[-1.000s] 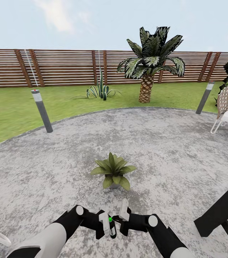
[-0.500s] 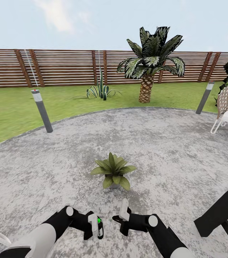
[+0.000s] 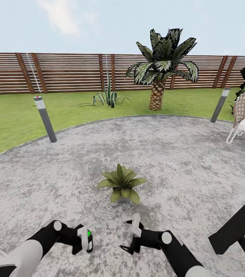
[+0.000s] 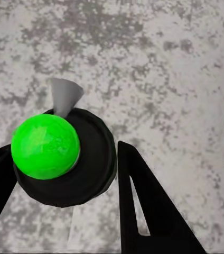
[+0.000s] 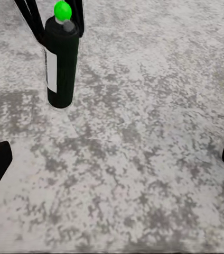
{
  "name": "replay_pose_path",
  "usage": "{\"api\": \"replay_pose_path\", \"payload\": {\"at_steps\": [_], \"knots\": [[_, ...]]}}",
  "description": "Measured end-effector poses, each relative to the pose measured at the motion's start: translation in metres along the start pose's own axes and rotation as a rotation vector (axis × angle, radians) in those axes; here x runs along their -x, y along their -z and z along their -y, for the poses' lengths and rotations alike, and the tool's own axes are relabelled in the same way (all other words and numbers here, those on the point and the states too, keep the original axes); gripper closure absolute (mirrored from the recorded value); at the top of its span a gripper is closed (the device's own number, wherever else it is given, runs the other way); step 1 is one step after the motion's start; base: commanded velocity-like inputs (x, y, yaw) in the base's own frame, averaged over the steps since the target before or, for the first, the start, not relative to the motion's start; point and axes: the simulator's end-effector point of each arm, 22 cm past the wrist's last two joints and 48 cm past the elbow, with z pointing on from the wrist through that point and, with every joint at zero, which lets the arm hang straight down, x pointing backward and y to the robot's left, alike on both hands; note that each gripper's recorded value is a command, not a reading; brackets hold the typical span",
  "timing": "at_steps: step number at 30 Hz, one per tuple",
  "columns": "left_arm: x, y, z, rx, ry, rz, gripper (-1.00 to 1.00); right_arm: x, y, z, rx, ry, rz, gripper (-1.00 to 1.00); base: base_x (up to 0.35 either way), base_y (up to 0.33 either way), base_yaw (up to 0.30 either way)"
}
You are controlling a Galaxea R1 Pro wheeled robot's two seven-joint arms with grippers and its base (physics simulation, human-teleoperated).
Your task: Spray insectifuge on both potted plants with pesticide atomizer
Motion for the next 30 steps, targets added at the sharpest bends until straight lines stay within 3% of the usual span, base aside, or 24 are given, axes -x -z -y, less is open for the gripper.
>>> {"api": "replay_pose_path", "payload": {"at_steps": [2, 4, 7, 9, 11, 12, 13, 14, 15, 17, 20, 22, 26, 30], "knots": [[-0.005, 0.004, -0.008, 0.029, 0.011, -0.006, 1.00, -0.013, 0.005, 0.008, -0.035, -0.010, -0.022, -1.00, 0.000, 0.000, 0.000], [-0.009, 0.010, -0.026, 0.104, 0.040, 0.001, 1.00, -0.037, 0.012, 0.018, -0.097, -0.038, -0.061, -1.00, 0.000, 0.000, 0.000], [-0.010, 0.018, -0.048, 0.196, 0.109, 0.039, 1.00, -0.083, 0.022, 0.022, -0.199, -0.104, -0.138, -1.00, 0.000, 0.000, 0.000], [-0.010, 0.024, -0.058, 0.237, 0.158, 0.068, 1.00, -0.125, 0.037, 0.023, -0.294, -0.153, -0.217, -1.00, 0.000, 0.000, 0.000], [-0.010, 0.029, -0.066, 0.272, 0.216, 0.097, 1.00, -0.168, 0.058, 0.026, -0.429, -0.191, -0.309, -1.00, 0.000, 0.000, 0.000], [-0.016, 0.031, -0.072, 0.300, 0.302, 0.100, 1.00, -0.201, 0.079, 0.022, -0.531, -0.217, -0.392, -1.00, 0.000, 0.000, 0.000], [-0.038, 0.034, -0.082, 0.363, 0.462, 0.026, 1.00, -0.235, 0.113, 0.023, -0.719, -0.334, -0.465, -1.00, 0.000, 0.000, 0.000], [-0.042, 0.035, -0.084, 0.375, 0.490, 0.010, 1.00, -0.240, 0.123, 0.027, -0.780, -0.383, -0.472, -1.00, 0.000, 0.000, 0.000], [-0.047, 0.035, -0.084, 0.382, 0.521, -0.017, 1.00, -0.248, 0.135, 0.031, -0.858, -0.466, -0.472, -1.00, 0.000, 0.000, 0.000], [-0.056, 0.035, -0.081, 0.376, 0.578, -0.069, 1.00, -0.258, 0.150, 0.034, -0.953, -0.584, -0.470, -1.00, 0.000, 0.000, 0.000], [-0.060, 0.034, -0.075, 0.357, 0.664, -0.125, 1.00, -0.264, 0.158, 0.035, -1.005, -0.659, -0.465, -1.00, 0.000, 0.000, 0.000], [-0.058, 0.040, -0.081, 0.357, 0.717, -0.159, 1.00, -0.267, 0.162, 0.035, -1.017, -0.674, -0.465, -1.00, 0.000, 0.000, 0.000], [-0.057, 0.048, -0.086, 0.353, 0.767, -0.195, 1.00, -0.267, 0.162, 0.035, -1.019, -0.677, -0.465, -1.00, 0.000, 0.000, 0.000], [-0.055, 0.047, -0.085, 0.345, 0.777, -0.204, 1.00, -0.268, 0.163, 0.034, -1.019, -0.678, -0.466, -1.00, 0.000, 0.000, 0.000]]}}
